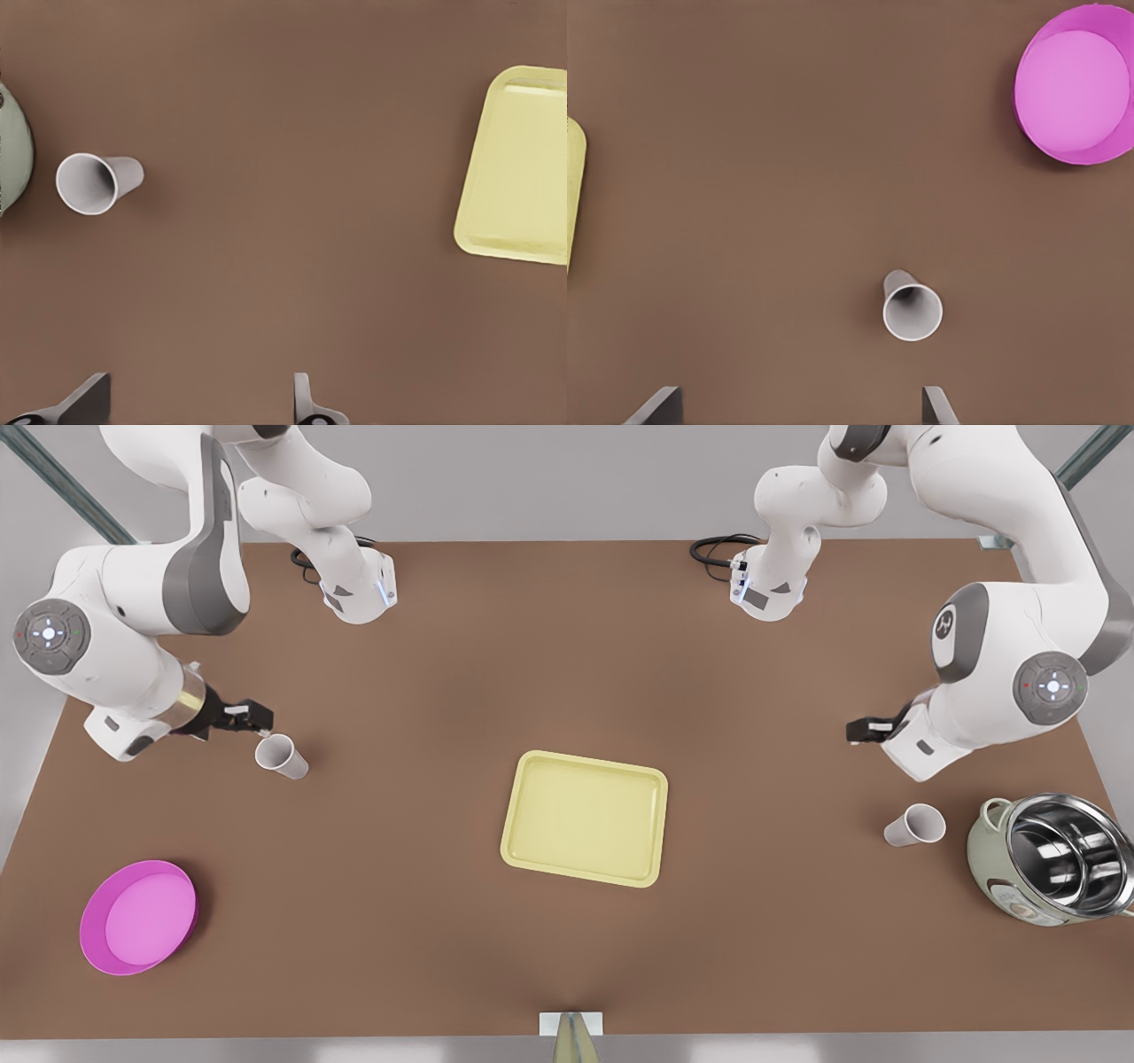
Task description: Use both arms to respectively pick up the white IKEA cups from the middle-left and middle-right positions, then place the white IKEA cups onto the middle-middle tray, ensuring that the cups remain upright and do not tip over
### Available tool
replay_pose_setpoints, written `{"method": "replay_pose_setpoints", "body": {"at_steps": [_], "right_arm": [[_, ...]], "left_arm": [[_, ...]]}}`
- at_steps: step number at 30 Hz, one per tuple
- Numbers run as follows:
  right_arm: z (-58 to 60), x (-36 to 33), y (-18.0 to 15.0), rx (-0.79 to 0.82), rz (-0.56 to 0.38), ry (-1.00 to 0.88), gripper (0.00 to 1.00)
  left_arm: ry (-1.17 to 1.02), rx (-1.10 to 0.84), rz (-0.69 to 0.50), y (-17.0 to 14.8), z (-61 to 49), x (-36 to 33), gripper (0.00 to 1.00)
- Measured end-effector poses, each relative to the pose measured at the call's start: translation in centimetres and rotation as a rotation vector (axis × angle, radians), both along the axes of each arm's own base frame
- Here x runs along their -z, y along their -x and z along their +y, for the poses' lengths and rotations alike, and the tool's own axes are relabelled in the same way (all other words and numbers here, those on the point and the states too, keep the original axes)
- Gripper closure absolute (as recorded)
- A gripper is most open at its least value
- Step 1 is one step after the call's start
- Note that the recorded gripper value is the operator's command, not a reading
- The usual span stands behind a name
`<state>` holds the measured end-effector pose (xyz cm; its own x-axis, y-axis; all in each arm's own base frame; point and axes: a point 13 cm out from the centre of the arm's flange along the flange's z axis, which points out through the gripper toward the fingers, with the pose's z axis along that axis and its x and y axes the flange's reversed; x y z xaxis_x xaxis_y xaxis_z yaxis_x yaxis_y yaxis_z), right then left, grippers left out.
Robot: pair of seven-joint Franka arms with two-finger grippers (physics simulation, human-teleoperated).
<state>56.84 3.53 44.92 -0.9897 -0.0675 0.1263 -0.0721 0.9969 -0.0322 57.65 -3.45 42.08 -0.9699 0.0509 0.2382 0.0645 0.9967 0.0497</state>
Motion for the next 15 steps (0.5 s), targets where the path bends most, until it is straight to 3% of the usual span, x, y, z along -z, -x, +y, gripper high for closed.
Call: {"method": "replay_pose_setpoints", "body": {"at_steps": [3,6,10,15], "right_arm": [[-0.6,1.6,-1.2,-0.004,-0.005,0.003,0.00],[-4.8,6.6,-2.9,0.044,0.042,0.013,0.00],[-9.1,11.9,-0.8,0.084,0.103,0.014,0.00],[-10.4,16.1,3.5,0.081,0.110,0.001,0.00]], "left_arm": [[0.001,-0.006,-0.029,-1.1,0.1,0.6,0.00],[-0.013,-0.100,0.017,-4.3,5.5,9.1,0.00],[-0.021,-0.178,-0.008,-7.4,13.0,18.6,0.00],[-0.043,-0.173,-0.098,-9.5,16.9,21.5,0.00]]}}
